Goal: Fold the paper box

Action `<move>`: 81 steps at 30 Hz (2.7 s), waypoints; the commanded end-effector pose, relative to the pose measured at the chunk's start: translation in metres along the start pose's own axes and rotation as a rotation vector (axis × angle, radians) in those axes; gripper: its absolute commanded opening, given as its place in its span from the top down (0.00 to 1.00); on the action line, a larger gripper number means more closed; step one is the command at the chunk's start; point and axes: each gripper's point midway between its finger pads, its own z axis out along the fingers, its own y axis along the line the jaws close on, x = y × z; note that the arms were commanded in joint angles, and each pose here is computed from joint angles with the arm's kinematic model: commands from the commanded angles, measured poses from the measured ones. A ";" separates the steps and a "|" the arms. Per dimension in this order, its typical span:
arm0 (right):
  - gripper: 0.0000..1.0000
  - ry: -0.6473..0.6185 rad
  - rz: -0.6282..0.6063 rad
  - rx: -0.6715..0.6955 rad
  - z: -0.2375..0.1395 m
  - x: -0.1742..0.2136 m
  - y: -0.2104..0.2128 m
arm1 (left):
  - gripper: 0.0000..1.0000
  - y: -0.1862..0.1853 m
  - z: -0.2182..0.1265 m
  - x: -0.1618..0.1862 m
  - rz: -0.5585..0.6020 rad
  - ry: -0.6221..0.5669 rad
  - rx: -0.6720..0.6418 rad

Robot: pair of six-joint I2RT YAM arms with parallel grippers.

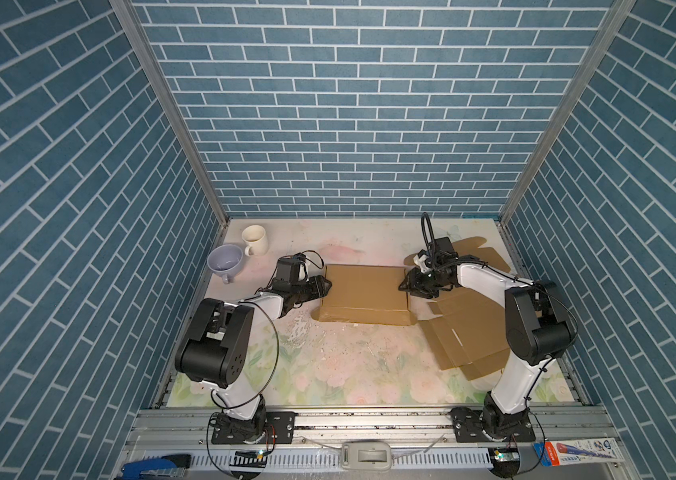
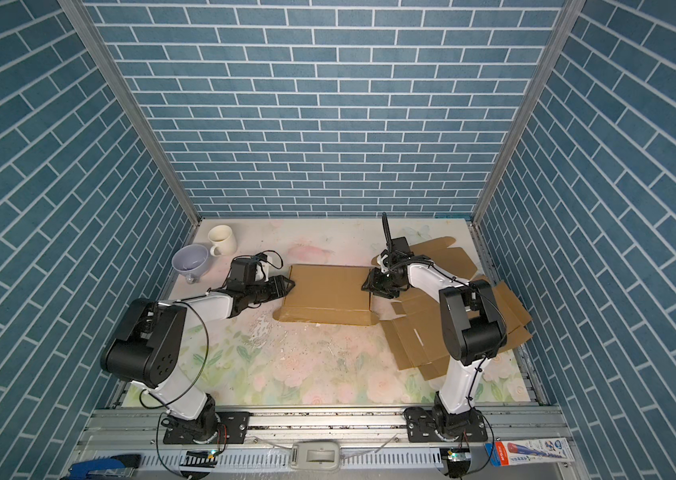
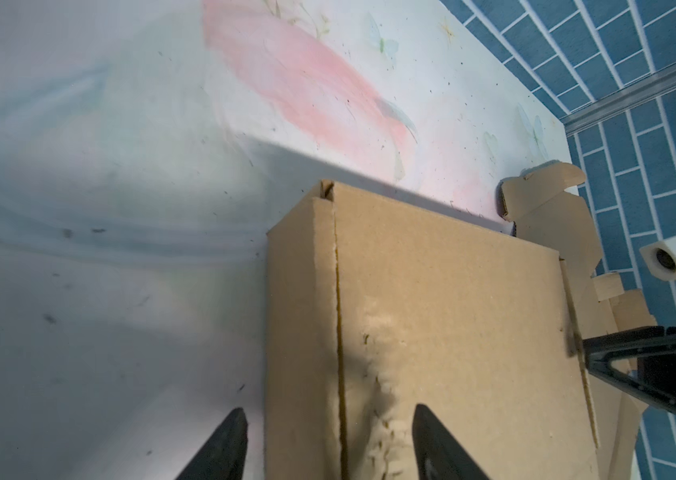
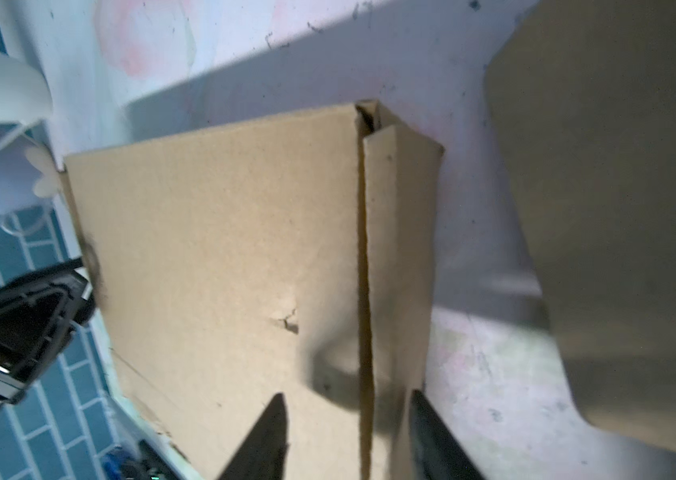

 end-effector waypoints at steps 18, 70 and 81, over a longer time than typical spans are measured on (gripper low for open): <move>0.12 0.029 0.130 -0.177 0.006 0.010 -0.007 | 0.54 0.027 0.030 0.008 -0.143 0.139 0.057; 0.53 0.201 0.548 -0.576 -0.021 0.038 0.072 | 0.18 -0.137 -0.089 0.068 1.469 0.011 -0.026; 0.54 0.258 0.571 -0.577 -0.039 0.056 0.080 | 0.20 -0.141 -0.063 0.079 1.805 0.029 -0.126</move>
